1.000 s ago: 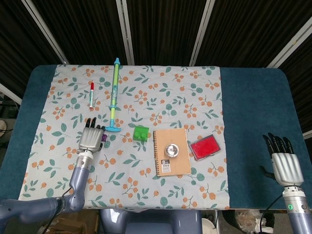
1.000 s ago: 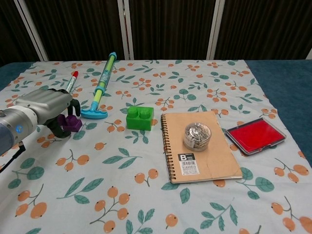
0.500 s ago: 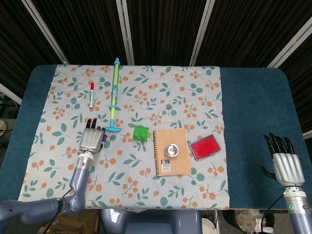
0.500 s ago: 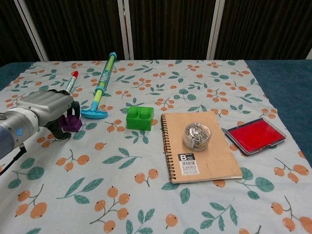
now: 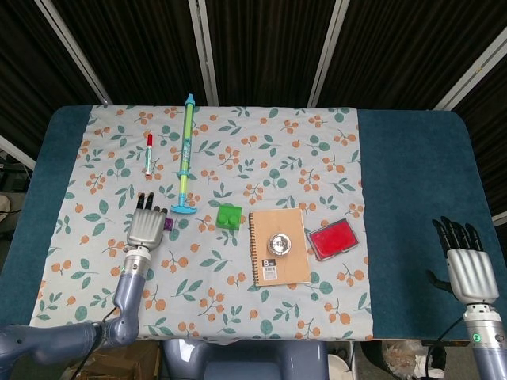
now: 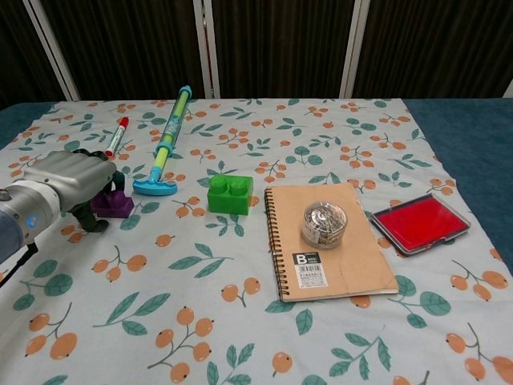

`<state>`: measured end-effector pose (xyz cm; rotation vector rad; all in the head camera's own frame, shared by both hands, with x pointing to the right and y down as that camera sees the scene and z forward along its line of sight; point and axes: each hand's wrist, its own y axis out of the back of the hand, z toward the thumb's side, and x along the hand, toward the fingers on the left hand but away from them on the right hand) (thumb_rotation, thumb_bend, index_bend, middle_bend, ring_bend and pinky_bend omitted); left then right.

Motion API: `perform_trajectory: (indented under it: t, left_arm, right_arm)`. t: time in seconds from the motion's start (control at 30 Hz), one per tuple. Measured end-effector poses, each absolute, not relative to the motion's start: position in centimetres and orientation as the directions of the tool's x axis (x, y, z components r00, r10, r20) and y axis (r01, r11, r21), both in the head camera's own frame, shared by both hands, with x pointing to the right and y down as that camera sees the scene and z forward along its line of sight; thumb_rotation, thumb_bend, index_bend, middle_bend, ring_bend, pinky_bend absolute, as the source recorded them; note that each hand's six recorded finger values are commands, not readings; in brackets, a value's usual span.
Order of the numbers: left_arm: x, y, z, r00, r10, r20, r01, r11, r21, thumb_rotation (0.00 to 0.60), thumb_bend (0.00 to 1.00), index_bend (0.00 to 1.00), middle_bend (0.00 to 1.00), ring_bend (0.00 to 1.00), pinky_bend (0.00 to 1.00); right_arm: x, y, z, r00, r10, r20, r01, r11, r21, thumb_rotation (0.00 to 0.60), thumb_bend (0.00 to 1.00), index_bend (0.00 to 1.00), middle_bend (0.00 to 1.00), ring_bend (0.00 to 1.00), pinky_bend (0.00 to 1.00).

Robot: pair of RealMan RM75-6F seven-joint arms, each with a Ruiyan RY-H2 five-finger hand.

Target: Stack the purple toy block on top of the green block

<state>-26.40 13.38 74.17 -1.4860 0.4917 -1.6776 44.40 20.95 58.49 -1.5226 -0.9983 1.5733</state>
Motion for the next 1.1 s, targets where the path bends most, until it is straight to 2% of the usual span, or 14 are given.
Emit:
perform_trajectory:
  t: [0.5, 0.97, 1.1]
  left_arm:
    - [-26.3, 12.99, 73.29, 0.037, -0.795, 0.606, 0.33, -0.563, -0.758, 0.6, 0.38, 0.41, 0.39, 0.04, 0.0]
    - [-26.23, 13.27, 73.87, 0.028, -0.787, 0.616, 0.368, -0.565, -0.738, 0.6, 0.39, 0.38, 0.35, 0.04, 0.0]
    - [-26.02, 13.27, 73.79, 0.033, -0.788, 0.614, 0.369, -0.562, -0.74, 0.6, 0.39, 0.39, 0.37, 0.04, 0.0]
  right_arm:
    - [44.1, 21.02, 58.62, -0.034, 0.893, -0.449, 0.016, -0.448, -0.894, 0.6, 0.22, 0.02, 0.06, 0.09, 0.0]
    - [44.14, 21.0, 58.57, -0.036, 0.893, -0.449, 0.021, -0.449, -0.893, 0.6, 0.22, 0.02, 0.06, 0.09, 0.0]
    - [44.11, 21.01, 58.6, -0.034, 0.893, -0.448, 0.021, -0.448, -0.894, 0.6, 0.22, 0.02, 0.06, 0.09, 0.0]
